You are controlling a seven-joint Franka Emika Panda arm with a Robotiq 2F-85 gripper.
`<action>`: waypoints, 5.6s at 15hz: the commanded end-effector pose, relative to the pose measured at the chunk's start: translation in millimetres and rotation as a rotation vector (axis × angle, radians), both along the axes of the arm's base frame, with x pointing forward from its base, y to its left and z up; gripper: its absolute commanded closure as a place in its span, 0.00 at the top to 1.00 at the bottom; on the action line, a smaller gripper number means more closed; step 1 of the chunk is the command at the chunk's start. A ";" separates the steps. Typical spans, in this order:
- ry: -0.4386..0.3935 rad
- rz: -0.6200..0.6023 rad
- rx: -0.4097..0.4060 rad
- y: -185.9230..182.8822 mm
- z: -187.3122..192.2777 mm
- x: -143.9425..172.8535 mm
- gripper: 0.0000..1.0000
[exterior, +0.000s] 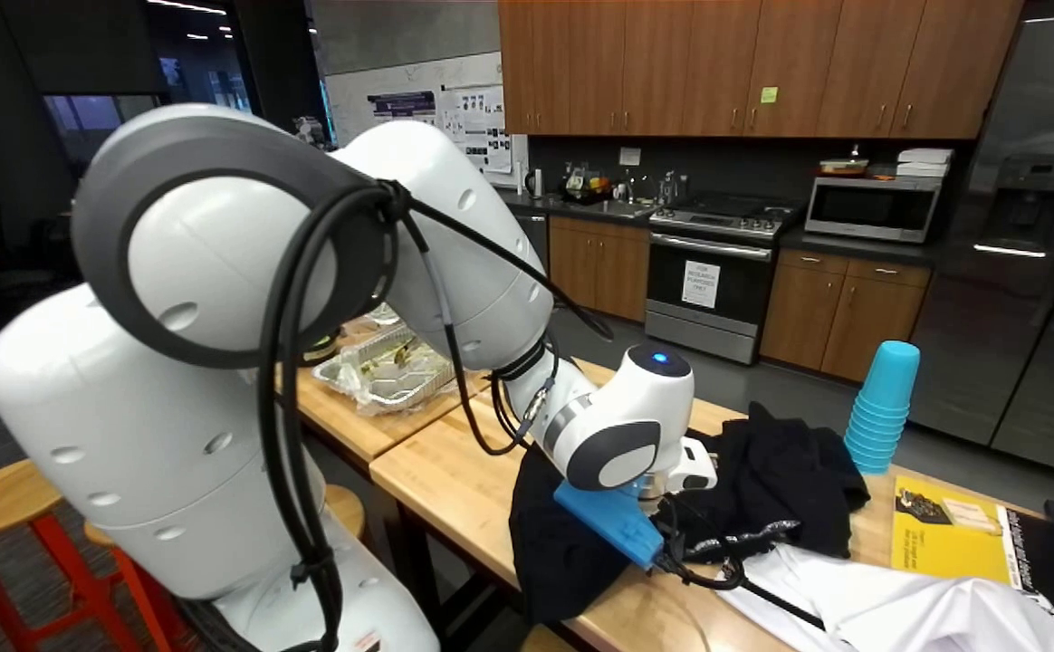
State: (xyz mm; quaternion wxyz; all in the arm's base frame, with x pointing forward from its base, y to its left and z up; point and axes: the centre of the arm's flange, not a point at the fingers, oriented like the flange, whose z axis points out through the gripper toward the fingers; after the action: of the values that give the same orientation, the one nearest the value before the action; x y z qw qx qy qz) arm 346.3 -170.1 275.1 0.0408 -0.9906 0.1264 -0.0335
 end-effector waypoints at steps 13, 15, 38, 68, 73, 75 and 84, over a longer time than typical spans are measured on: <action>-0.021 -0.050 0.018 23.2 16.8 8.4 0.00; -0.024 -0.052 0.032 24.2 28.5 6.9 0.01; -0.027 -0.336 0.179 48.2 112.5 59.9 0.01; -0.015 -0.519 0.138 114.3 108.5 188.6 0.01; 0.013 -0.514 0.101 138.8 96.8 208.2 0.01; 0.033 -0.525 0.085 147.1 91.1 221.9 0.01; 0.213 -0.492 -0.006 146.3 77.5 245.4 0.47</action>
State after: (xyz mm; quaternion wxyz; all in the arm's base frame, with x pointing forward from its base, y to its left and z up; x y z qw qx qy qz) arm 579.8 -19.8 344.8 0.0319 -0.9261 0.3744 0.0338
